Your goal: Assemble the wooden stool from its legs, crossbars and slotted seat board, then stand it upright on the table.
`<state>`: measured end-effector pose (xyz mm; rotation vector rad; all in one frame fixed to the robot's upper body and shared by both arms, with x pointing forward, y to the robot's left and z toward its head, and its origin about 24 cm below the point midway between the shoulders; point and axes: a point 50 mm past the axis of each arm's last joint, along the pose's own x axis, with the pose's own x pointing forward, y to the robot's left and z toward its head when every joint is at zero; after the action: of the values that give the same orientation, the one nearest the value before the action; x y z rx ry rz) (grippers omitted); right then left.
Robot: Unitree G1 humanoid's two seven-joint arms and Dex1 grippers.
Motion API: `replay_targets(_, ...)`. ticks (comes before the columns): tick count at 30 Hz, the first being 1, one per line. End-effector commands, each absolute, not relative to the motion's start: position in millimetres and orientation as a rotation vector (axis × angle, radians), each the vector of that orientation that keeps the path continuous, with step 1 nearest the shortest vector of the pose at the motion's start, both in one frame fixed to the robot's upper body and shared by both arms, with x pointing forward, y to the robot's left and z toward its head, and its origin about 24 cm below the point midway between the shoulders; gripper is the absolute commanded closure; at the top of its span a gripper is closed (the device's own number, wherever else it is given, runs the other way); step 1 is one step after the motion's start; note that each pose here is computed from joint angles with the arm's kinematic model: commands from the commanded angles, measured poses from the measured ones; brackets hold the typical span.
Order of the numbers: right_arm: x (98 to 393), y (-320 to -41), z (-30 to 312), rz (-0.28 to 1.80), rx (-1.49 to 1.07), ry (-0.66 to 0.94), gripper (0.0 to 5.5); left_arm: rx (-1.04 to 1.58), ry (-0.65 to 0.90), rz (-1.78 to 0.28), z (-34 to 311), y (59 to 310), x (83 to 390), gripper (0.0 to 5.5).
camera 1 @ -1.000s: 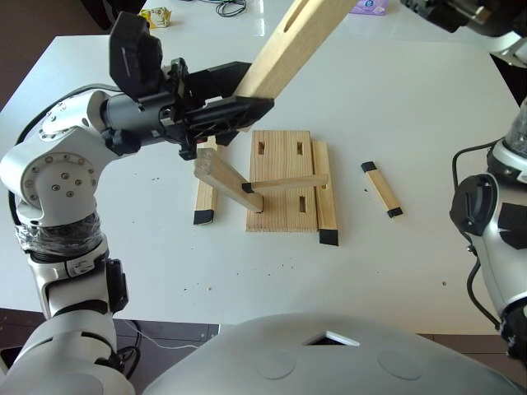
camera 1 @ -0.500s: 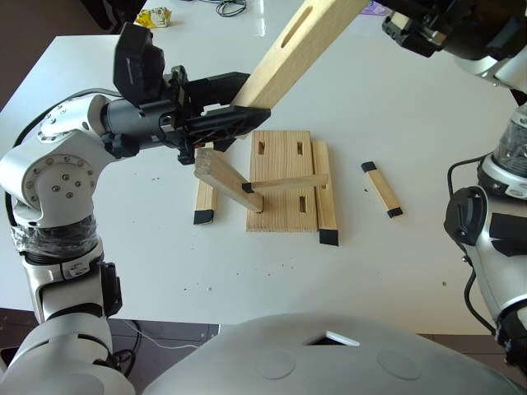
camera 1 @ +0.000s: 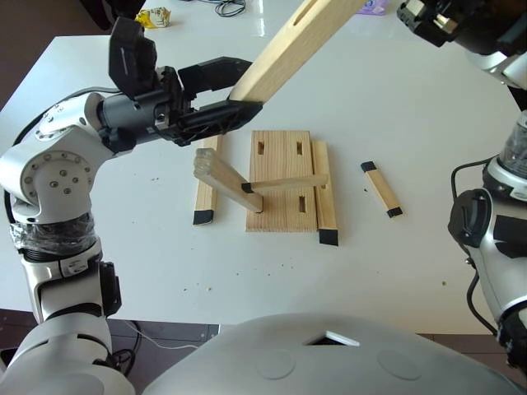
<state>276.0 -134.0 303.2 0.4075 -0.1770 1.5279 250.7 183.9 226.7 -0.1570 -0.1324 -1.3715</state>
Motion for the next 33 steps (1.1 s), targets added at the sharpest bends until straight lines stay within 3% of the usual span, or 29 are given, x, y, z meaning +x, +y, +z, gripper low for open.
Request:
replay_targets(1,281.8,-147.9,298.1,1.403,0.276,-0.228,3.48,-0.074,-0.105,-1.310,224.6,200.9,258.2,2.06)
replay_targets(6,299.5,-174.6,273.2,1.265,0.075,-0.182,3.48,-0.035,-0.111,-1.165,218.9,227.4,265.2,2.06)
replay_targets(12,282.1,-200.3,224.2,1.284,-0.245,-0.008,3.48,-0.174,-0.247,-0.716,203.5,243.0,262.5,2.06)
replay_targets(20,261.0,-183.4,207.4,1.372,-0.203,0.029,3.48,-0.584,-0.433,-0.183,185.3,221.3,241.5,2.06)
replay_targets(24,244.8,-174.3,189.5,1.380,-0.165,0.038,3.48,-0.673,-0.421,-0.018,171.9,223.7,240.3,2.06)
replay_targets(33,231.8,-173.0,178.9,1.402,-0.132,0.069,3.48,-0.688,-0.456,0.092,167.5,240.5,232.5,2.06)
